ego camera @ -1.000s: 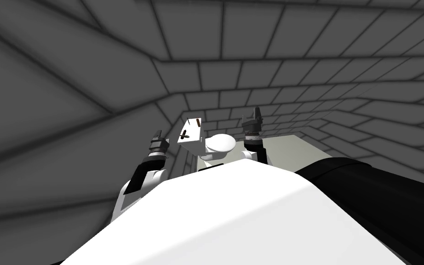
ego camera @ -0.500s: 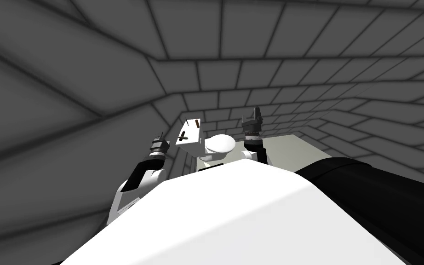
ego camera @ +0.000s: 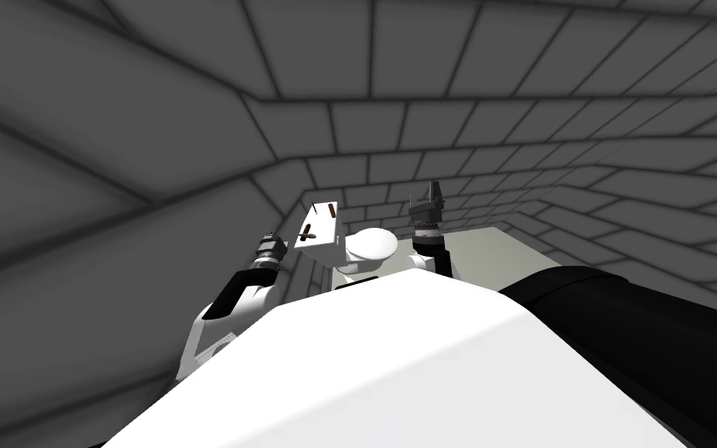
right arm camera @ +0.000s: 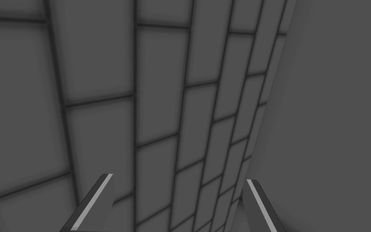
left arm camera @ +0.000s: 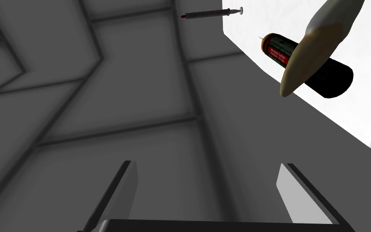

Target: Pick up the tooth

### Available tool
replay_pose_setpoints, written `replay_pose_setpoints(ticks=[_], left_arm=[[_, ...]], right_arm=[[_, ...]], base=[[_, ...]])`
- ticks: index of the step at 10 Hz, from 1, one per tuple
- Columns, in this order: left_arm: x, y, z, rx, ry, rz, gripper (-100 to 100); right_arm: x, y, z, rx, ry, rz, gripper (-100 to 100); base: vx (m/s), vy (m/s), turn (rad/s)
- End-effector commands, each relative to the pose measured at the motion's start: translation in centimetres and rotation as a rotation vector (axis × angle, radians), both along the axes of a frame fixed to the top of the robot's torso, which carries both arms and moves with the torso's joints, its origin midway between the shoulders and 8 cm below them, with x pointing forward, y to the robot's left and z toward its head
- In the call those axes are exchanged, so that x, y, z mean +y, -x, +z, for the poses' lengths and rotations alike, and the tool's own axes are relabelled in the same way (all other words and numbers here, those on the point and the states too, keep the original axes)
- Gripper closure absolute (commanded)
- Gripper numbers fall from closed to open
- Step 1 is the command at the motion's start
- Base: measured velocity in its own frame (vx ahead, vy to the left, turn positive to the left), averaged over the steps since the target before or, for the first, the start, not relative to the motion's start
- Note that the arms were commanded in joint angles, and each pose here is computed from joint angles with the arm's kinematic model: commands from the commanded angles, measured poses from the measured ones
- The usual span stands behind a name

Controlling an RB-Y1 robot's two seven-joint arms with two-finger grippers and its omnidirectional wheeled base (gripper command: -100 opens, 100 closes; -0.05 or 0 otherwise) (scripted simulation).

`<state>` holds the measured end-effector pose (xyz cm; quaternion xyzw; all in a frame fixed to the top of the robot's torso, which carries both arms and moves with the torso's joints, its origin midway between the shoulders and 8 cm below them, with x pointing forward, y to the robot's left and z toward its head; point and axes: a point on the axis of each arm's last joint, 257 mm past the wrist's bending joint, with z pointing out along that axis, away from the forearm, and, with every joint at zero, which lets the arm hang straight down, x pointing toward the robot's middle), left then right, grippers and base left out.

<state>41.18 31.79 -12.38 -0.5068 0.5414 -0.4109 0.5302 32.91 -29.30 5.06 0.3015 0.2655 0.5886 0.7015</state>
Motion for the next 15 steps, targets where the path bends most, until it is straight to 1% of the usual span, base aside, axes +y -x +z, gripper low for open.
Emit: replay_pose_setpoints(ticks=[1,3,4,5,9,10,14,15], left_arm=[[0.3,-0.1,-0.9,0.042,0.0,0.005,-100],[0.6,0.0,-1.6,0.081,-0.001,0.01,-100],[0.8,0.1,-2.3,0.11,0.001,0.015,-100],[0.8,0.2,-2.5,0.116,0.002,0.016,-100],[1.6,0.6,-4.3,0.213,0.0,0.03,-100],[1.6,0.7,-4.5,0.22,0.0,0.031,-100],[2.4,1.3,-6.1,0.316,-0.004,0.048,-100],[2.7,1.3,-6.1,0.331,-0.008,0.05,-100]], right_arm=[[0.0,0.0,0.0,0.0,0.0,0.0,0],[0.0,0.0,0.0,0.0,0.0,0.0,0],[0.0,0.0,0.0,0.0,0.0,0.0,0],[0.0,0.0,0.0,0.0,0.0,0.0,0],[0.0,0.0,0.0,0.0,0.0,0.0,0],[0.0,0.0,0.0,0.0,0.0,0.0,0],[0.0,0.0,0.0,0.0,0.0,0.0,0],[0.0,0.0,0.0,0.0,0.0,0.0,0]], base=[[0.037,-0.009,-0.039],[0.044,-0.011,-0.035],[0.04,-0.02,-0.019],[0.016,-0.008,0.005],[0.04,-0.01,-0.03],[0.019,-0.006,0.002],[0.036,-0.013,-0.029],[0.043,-0.01,-0.038]])
